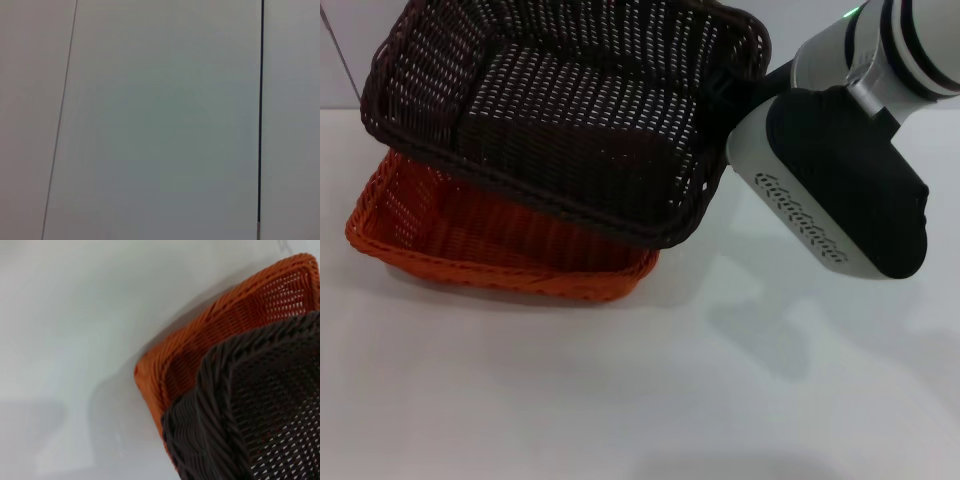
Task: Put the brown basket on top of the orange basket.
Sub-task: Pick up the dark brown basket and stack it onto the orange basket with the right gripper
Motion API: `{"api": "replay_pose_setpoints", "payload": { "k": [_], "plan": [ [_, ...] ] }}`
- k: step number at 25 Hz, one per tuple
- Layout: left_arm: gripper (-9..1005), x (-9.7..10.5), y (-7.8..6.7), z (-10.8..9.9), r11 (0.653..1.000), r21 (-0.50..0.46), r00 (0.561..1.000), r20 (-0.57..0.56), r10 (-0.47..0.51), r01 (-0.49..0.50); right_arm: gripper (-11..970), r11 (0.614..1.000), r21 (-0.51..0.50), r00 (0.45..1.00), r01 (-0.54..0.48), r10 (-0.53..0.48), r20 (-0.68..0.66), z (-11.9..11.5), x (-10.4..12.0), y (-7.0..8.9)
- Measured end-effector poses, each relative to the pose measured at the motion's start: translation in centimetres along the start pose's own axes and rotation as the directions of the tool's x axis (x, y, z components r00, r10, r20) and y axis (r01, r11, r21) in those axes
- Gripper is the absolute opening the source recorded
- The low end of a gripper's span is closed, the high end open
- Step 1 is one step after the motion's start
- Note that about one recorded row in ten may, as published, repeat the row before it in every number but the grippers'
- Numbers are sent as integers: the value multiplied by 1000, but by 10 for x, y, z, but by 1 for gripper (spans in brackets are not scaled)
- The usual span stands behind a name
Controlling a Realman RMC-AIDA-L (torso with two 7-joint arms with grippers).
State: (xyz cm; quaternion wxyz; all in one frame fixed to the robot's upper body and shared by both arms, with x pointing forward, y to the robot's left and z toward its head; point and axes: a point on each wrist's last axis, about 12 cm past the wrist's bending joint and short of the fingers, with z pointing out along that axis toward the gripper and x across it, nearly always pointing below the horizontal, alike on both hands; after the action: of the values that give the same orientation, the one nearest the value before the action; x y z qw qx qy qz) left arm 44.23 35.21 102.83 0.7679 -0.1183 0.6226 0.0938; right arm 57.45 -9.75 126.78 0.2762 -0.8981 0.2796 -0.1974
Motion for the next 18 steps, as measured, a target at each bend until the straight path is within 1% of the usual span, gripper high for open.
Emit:
{"api": "replay_pose_setpoints", "payload": {
  "k": [6, 9, 18],
  "plan": [
    [763, -1, -1, 1, 1000, 10, 1000, 8, 9, -10, 150, 995, 70, 998, 66, -66, -4, 3, 8, -1],
    [763, -1, 0, 1, 1000, 6, 1000, 9, 8, -8, 150, 991, 102, 996, 85, -87, 15, 8, 11, 1],
    [763, -2, 2, -1, 1000, -3, 1000, 15, 6, -6, 150, 986, 120, 992, 114, -120, 49, 26, 15, 9]
  ]
}}
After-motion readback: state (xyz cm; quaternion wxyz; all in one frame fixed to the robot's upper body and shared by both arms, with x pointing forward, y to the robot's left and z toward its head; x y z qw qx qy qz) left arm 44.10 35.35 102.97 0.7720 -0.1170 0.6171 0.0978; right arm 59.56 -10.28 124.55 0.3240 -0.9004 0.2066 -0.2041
